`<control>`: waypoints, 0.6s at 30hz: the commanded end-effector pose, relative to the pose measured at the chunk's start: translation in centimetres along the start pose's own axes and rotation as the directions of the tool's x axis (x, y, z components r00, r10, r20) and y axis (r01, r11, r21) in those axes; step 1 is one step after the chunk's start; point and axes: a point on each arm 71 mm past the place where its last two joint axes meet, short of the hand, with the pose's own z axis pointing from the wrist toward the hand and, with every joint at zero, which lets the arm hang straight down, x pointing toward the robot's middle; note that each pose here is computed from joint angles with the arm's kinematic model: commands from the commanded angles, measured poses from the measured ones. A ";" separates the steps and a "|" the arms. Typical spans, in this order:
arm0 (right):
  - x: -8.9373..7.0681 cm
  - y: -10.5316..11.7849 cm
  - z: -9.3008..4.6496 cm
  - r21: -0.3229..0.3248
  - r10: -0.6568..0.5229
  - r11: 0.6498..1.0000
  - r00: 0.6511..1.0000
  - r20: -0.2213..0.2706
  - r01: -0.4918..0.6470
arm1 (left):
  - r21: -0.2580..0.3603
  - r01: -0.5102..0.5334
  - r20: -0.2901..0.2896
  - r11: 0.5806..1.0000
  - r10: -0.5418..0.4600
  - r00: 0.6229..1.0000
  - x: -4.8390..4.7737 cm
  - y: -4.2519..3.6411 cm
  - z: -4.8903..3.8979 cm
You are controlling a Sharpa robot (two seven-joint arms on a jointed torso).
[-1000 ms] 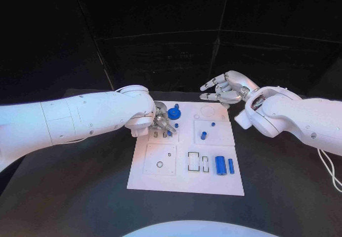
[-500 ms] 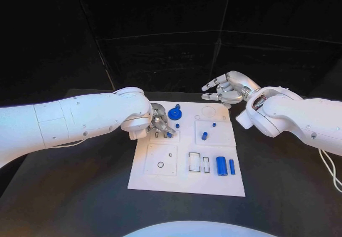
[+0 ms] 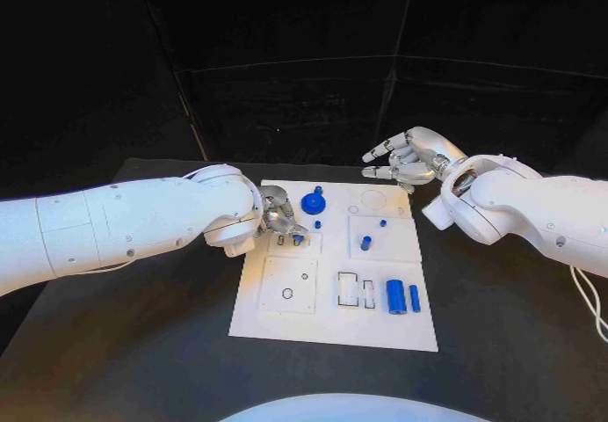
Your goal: Assemble the parts on the task board
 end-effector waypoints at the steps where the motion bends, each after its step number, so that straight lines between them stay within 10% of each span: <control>1: -0.1 0.1 0.1 -0.008 -0.003 1.000 1.000 -0.006 0.003 | 0.023 -0.005 0.077 1.000 0.003 0.997 -0.19 0.14 -0.13; 18: -0.2 0.0 0.1 -0.006 -0.004 1.000 1.000 -0.005 0.004 | -0.017 -0.064 0.109 0.998 0.065 0.992 0.60 1.21 0.60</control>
